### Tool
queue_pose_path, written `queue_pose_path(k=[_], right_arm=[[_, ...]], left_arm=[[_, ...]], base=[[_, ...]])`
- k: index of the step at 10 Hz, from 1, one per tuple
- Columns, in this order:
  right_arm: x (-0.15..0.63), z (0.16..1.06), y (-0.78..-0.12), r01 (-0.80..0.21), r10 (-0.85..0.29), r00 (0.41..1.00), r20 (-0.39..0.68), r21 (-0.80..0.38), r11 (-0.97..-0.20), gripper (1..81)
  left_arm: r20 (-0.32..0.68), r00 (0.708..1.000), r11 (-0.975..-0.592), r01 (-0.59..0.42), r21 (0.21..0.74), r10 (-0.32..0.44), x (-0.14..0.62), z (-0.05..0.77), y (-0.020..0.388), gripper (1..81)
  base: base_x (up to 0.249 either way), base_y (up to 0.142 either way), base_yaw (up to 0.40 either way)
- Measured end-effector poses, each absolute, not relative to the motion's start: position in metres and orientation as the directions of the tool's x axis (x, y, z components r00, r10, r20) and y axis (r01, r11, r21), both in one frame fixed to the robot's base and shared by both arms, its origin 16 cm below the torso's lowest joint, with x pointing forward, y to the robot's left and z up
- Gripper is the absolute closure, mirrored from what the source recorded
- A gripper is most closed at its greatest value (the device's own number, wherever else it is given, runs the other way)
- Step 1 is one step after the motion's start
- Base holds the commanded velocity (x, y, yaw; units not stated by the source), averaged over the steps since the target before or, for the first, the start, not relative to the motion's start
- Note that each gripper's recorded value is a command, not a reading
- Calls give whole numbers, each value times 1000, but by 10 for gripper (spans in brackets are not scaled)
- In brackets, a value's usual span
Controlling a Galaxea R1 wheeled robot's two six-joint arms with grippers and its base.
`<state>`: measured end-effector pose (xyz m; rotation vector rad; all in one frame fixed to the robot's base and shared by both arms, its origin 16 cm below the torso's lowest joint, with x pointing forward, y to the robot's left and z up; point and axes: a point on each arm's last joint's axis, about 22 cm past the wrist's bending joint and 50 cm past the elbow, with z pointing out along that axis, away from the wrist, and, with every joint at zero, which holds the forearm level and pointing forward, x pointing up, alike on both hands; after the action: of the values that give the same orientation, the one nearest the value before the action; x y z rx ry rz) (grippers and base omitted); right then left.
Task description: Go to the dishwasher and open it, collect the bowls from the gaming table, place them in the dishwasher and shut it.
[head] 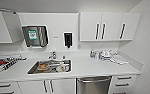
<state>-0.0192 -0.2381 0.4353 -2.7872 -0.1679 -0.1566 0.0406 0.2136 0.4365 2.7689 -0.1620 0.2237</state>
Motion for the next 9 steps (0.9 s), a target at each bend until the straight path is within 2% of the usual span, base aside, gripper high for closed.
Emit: queue_pose_path(k=[9], right_arm=[[-17,435,-238,136,97,987,131,-330,-934,10]], left_arm=[[176,981,-930,-140,340,-84,41,437,214,10]], base=[[92,0,0]])
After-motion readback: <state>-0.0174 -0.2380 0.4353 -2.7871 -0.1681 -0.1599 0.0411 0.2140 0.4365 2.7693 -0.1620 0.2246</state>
